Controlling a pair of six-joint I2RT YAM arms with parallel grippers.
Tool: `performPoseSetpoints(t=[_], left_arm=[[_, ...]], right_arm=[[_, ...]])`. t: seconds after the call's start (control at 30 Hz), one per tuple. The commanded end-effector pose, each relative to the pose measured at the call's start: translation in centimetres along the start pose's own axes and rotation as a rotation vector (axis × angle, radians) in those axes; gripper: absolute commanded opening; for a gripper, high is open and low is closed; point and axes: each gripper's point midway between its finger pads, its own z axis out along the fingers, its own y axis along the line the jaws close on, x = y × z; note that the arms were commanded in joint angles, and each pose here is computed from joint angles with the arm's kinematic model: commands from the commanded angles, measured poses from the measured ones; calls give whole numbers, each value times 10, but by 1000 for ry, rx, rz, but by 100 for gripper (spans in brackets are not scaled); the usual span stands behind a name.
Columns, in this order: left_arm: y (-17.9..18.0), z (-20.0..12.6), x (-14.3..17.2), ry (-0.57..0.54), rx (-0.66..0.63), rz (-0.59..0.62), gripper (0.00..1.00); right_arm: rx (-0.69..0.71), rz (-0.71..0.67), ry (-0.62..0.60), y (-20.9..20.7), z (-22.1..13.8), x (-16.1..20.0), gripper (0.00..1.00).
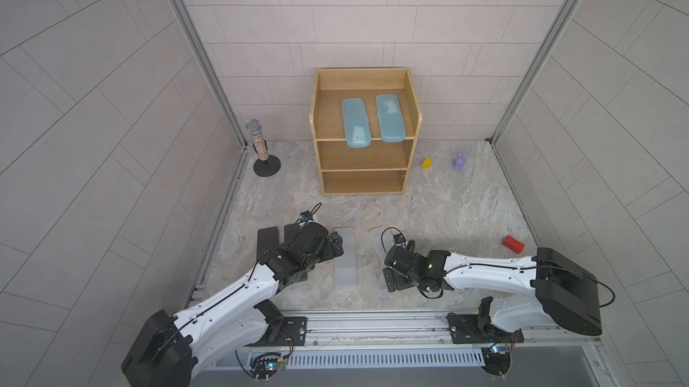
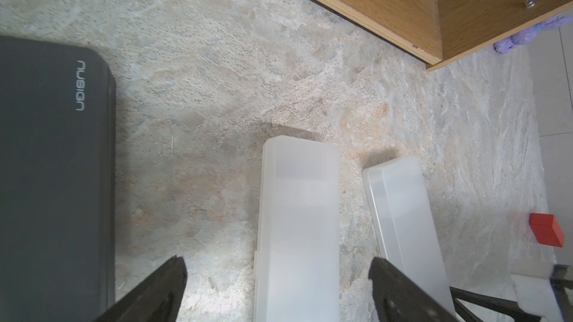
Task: Place the pencil cases on the shelf according to color
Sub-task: Pick up the pencil case from the center of the board.
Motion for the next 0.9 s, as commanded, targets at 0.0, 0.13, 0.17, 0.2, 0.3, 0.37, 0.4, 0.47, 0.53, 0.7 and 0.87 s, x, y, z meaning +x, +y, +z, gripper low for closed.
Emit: performPoseSetpoints(t=[0.0, 0.13, 0.17, 0.2, 0.3, 0.37, 0.4, 0.47, 0.53, 0.7, 0.87], left_arm=[[2, 6, 6, 14, -2, 18, 100], [1, 7, 7, 16, 8, 13, 100], [1, 6, 7, 12, 13, 12, 100], [1, 6, 8, 13, 12, 11, 100], [1, 6, 7, 13, 15, 7, 100], [1, 6, 8, 15, 16, 4, 100], [1, 6, 8, 16, 17, 4, 100], [2, 6, 9, 18, 14, 4, 100], [3, 6, 10, 20, 12, 2, 100], [4, 4, 9, 13, 13, -3, 100], [3, 1, 6, 7, 5, 7, 100]], right_arm=[[32, 4, -17, -4, 6, 3, 100], [75, -5, 10, -15, 16, 18, 100], [82, -8, 10, -16, 17, 20, 100], [92, -10, 7, -18, 17, 22, 100], [106, -12, 8, -20, 19, 27, 100], [115, -14, 5, -20, 20, 30, 100], [120, -16, 4, -21, 21, 31, 99], [130, -19, -1, -21, 21, 33, 96], [135, -21, -8, -21, 20, 33, 92], [135, -16, -28, -22, 16, 33, 76], [112, -15, -79, -20, -1, 22, 56]])
